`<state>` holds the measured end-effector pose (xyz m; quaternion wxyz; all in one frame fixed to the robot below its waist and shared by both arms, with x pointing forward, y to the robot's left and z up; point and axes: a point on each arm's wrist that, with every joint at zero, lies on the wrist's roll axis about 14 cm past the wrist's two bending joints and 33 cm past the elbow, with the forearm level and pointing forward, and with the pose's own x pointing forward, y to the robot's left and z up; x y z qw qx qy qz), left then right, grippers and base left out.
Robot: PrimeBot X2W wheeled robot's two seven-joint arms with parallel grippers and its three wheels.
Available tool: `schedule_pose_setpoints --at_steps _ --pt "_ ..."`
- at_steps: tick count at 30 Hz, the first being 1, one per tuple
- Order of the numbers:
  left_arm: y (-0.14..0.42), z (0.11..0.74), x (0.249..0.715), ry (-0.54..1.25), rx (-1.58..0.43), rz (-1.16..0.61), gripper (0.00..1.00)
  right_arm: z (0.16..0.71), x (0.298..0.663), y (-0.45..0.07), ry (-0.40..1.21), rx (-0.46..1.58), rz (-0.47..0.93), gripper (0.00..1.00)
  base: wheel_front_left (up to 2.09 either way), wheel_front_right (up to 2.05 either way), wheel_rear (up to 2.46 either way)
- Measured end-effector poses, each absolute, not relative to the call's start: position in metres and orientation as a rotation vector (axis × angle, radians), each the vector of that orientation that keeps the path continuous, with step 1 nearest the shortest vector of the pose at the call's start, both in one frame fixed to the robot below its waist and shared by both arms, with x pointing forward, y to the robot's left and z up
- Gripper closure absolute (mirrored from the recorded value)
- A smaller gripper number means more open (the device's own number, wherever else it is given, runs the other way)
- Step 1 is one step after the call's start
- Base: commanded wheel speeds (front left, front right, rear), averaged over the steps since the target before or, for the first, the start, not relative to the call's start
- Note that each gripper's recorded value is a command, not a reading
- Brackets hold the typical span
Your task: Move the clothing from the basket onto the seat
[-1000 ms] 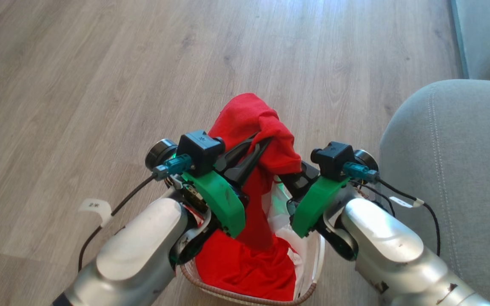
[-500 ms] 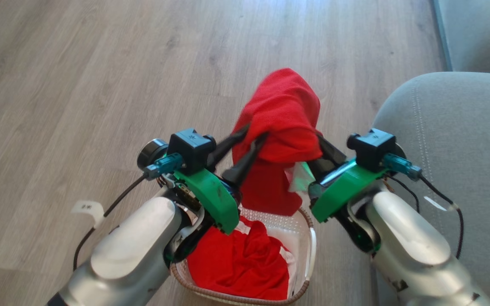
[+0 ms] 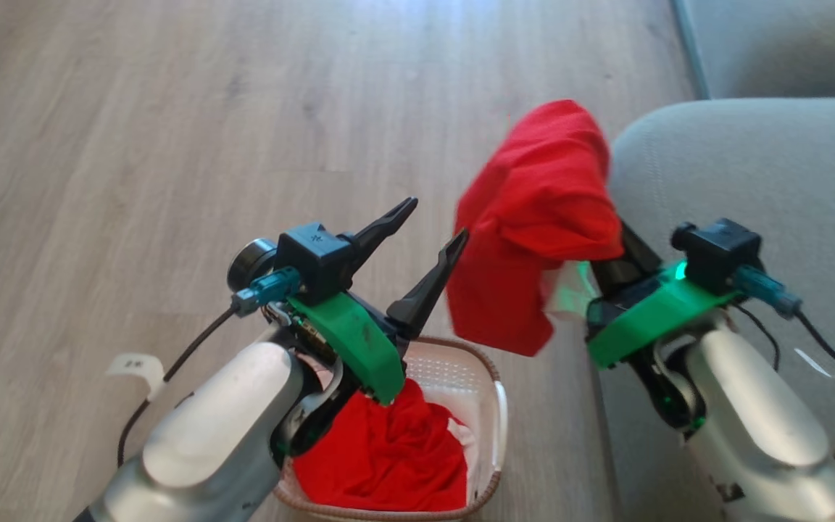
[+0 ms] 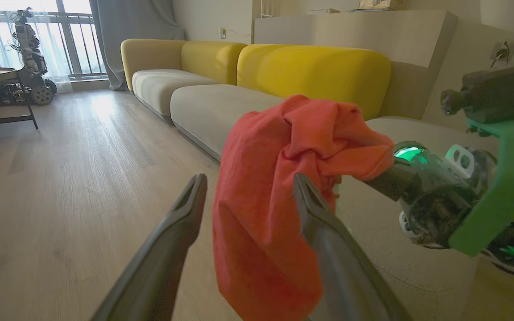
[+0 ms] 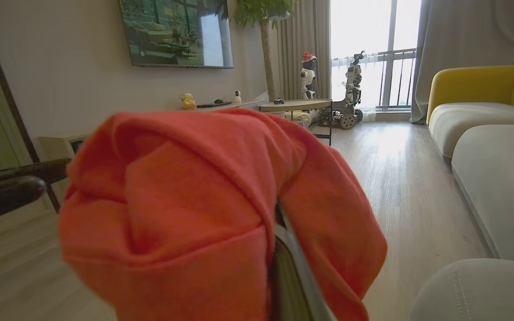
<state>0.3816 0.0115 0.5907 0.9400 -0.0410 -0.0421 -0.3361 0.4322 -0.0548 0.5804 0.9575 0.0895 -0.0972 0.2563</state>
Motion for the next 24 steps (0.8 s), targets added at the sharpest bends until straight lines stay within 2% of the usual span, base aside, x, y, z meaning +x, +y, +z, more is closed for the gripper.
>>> schedule_pose_setpoints --at_steps 11,24 --pt "-0.03 0.58 0.383 -0.073 -0.094 -0.806 0.0 0.592 0.42 -0.126 -0.262 0.144 0.348 1.0 0.0 0.0 0.0" --pt "-0.086 0.566 0.382 -0.068 -0.12 -0.967 0.0 0.598 0.387 -0.208 -0.31 0.116 0.12 1.0 0.0 0.0 0.0"
